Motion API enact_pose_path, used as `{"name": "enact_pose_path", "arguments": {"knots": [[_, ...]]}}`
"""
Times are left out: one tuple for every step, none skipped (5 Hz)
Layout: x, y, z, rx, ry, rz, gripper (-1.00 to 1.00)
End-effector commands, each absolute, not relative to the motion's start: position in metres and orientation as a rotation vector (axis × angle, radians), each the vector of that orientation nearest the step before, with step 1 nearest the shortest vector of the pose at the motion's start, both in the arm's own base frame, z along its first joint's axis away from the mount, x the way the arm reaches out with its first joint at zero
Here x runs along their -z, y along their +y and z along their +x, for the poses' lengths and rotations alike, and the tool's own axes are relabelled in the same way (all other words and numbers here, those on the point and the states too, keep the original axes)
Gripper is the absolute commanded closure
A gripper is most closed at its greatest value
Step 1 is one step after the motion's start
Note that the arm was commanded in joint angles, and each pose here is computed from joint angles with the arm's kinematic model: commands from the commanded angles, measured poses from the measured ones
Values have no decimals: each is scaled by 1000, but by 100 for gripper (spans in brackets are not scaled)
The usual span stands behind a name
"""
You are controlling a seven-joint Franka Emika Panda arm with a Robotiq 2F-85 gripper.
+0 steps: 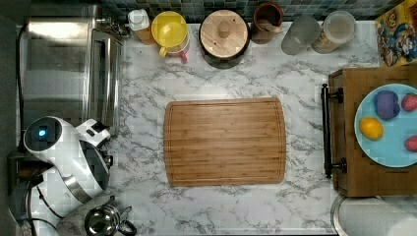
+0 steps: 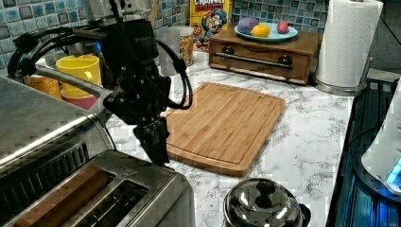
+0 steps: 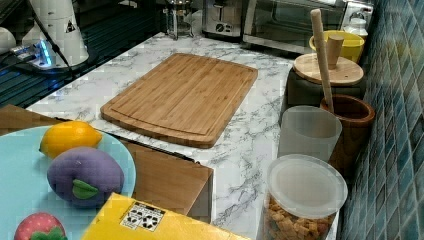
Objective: Turn on the toaster.
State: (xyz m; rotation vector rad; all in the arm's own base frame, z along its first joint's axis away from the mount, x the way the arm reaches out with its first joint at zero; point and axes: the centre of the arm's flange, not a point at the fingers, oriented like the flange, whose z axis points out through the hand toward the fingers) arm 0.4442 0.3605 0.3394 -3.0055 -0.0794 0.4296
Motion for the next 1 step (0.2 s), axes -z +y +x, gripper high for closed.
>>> {"name": "enact_pose_path", "arguments": {"knots": [[-337, 423, 430, -330, -157, -3068, 100]]}}
